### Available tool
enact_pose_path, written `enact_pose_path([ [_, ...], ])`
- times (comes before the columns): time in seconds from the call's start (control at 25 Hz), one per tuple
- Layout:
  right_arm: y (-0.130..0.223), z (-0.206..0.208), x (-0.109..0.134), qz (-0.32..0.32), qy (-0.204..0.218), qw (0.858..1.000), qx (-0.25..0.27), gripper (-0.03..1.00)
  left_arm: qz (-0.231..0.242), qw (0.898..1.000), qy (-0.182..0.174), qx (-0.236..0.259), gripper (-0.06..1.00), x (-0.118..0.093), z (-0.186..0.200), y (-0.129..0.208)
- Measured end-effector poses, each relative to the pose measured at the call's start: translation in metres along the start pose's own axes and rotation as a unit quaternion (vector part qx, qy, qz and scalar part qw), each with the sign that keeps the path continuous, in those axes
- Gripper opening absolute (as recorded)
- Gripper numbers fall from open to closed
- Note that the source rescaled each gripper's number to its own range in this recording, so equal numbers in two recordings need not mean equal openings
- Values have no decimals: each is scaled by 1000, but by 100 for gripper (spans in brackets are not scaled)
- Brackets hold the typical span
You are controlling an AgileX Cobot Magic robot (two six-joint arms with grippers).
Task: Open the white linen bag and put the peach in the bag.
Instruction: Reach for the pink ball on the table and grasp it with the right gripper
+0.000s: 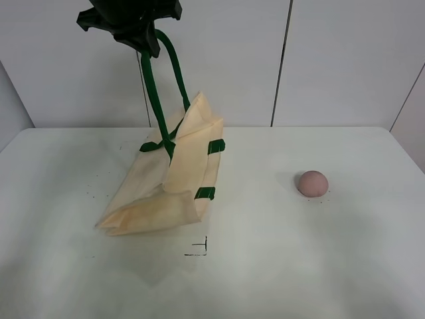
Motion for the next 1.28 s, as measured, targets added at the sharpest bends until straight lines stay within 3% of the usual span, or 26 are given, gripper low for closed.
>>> enact_pose_path([
  [0.28,-48,-98,-14,35,-36,989,140,100,-2,1000,6,-22,0,0,23,-2],
  [0.52,-75,-222,-26,38,-65,963,258,100,-2,1000,5,-23,0,0,23,-2],
  [0.68,-83,-294,-25,56,-84,952,290,100,-2,1000,5,-23,0,0,23,-2],
  [0.88,-79,-355,-5,78,-107,942,308,100,-2,1000,5,-23,0,0,23,-2],
  [1.28,-31,-406,-2,62,-109,931,343,100,-2,1000,5,-23,0,0,23,-2],
])
Point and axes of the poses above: a point on each arm's last joint axis where the gripper is mounted, z pointing back along that axis away from the gripper, x along the wrist's bending axis when the last joint is at zero, y = z × x, the point moved 4 cm from there along -z, pointing out along that axis toward the gripper, and after that the axes turned 14 degrees about z, right-handed, at the moved point
